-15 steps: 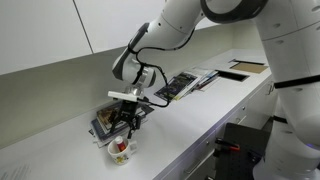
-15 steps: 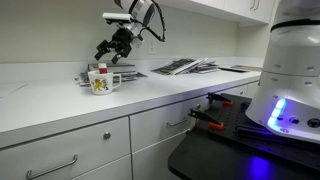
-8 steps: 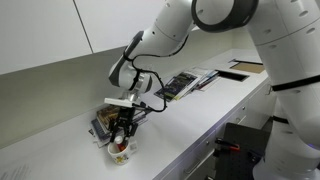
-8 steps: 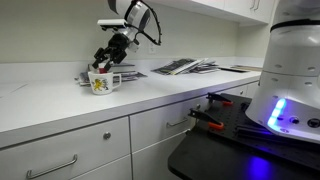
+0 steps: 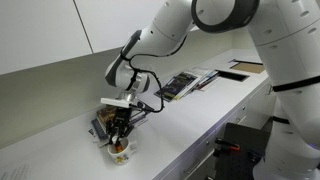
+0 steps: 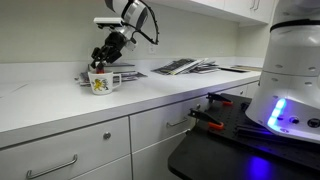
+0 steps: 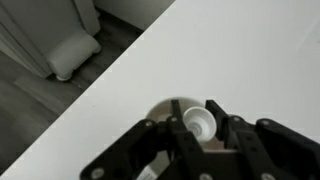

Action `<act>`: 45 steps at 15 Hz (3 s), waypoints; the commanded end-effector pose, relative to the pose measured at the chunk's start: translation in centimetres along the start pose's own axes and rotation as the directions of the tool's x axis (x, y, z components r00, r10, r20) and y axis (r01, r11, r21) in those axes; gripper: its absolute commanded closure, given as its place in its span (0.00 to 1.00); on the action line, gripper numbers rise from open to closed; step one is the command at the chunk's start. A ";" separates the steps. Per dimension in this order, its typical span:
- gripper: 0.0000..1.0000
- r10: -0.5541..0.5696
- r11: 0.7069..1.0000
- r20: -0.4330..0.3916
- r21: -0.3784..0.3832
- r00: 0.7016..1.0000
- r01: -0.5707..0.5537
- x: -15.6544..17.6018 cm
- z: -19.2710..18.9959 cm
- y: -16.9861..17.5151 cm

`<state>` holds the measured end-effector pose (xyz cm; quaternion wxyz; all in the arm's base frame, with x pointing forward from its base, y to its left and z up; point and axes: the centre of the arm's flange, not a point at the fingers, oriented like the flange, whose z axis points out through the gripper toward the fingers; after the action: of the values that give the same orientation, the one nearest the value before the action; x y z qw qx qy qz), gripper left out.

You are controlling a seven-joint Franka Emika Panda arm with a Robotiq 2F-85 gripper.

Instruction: Remove the object from the cup and put it on the table

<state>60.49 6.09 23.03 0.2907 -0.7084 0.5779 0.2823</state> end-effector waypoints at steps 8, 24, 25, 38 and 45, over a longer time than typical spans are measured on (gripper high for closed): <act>0.92 -0.214 0.974 -0.021 0.068 0.977 0.215 -9.8 -2.3 0.4; 0.92 -0.094 0.983 -0.505 -0.185 0.858 -0.002 -5.5 -5.1 10.8; 0.92 -0.076 0.981 -0.546 -0.189 0.834 -0.034 -4.8 -4.9 10.9; 0.92 0.007 0.955 -0.820 -0.164 0.572 -0.247 0.6 -6.1 11.1; 0.12 -0.011 0.968 -0.835 -0.147 0.550 -0.205 -1.3 -6.9 10.7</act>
<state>50.36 -0.40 26.35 -0.1195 -0.7527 0.6473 0.0074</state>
